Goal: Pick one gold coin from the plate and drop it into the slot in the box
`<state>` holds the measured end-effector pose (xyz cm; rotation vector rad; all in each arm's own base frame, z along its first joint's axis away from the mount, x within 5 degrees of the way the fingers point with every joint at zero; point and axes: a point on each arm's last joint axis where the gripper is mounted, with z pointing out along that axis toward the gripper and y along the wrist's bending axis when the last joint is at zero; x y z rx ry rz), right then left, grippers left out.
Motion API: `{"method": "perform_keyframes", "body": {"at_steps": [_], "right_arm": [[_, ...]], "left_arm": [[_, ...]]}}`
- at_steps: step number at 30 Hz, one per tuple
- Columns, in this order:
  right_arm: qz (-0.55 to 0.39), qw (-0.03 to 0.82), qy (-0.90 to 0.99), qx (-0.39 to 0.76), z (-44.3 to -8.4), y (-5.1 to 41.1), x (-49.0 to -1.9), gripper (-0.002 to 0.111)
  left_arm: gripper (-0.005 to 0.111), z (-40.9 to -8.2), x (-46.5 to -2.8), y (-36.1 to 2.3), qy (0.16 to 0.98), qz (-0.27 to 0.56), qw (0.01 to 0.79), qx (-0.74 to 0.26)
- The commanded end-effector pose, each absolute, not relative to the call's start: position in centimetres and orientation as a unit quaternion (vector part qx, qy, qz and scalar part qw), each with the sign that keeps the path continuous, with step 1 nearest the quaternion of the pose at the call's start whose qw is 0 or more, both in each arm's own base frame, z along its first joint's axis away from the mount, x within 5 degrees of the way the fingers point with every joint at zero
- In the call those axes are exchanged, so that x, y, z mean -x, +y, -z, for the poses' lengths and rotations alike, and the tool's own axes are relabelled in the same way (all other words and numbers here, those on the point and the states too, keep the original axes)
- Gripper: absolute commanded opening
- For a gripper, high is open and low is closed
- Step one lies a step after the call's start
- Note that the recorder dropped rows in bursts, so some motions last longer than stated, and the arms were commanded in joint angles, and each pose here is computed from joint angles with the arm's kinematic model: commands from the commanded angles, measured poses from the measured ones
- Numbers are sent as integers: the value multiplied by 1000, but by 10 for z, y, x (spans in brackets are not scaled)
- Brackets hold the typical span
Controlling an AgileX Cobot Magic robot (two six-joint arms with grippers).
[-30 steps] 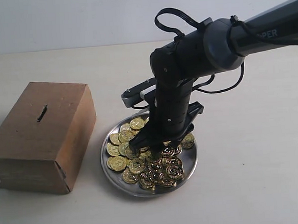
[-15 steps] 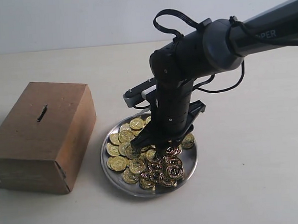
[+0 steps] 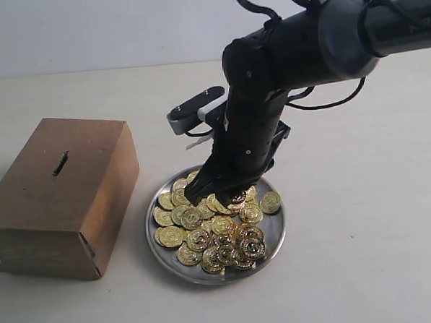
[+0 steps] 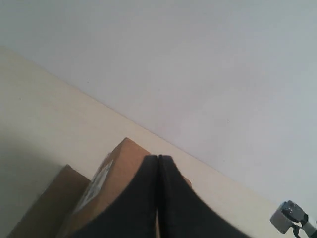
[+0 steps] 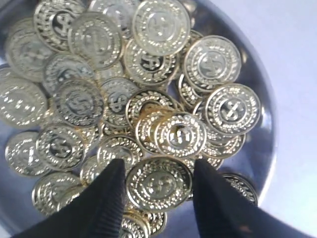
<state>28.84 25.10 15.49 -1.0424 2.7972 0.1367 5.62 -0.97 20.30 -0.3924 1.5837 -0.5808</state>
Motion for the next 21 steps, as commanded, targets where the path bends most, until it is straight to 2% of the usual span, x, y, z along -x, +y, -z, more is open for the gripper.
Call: {"method": "perform_keyframes", "body": {"at_steps": [1,6,7,8,10,14,17,21], "right_arm": [[-85,72,889,443,-186,251,-274,32],[-123,72,848,511,-211,250,-261,32],[-127,72,839,525,-215,249,-258,32],[-133,68,820,553,-223,247,-253,32],[-145,58,798,583,-229,246,-247,32],[-202,51,749,629,-243,247,-233,32],[-232,53,727,644,-249,250,-228,32],[-259,43,711,653,-252,251,-222,32]], "left_arm": [[0,-217,-52,-15,698,277,649,122],[0,-252,-42,-24,695,282,662,4],[0,-259,-42,-26,696,263,667,-33],[0,-269,-46,-28,696,207,679,-109],[0,-274,-55,-32,695,132,678,-199],[0,-262,-88,-45,685,-22,611,-395],[0,-257,-100,-57,633,-71,590,-496],[0,-241,-105,-84,516,-109,536,-659]]}}
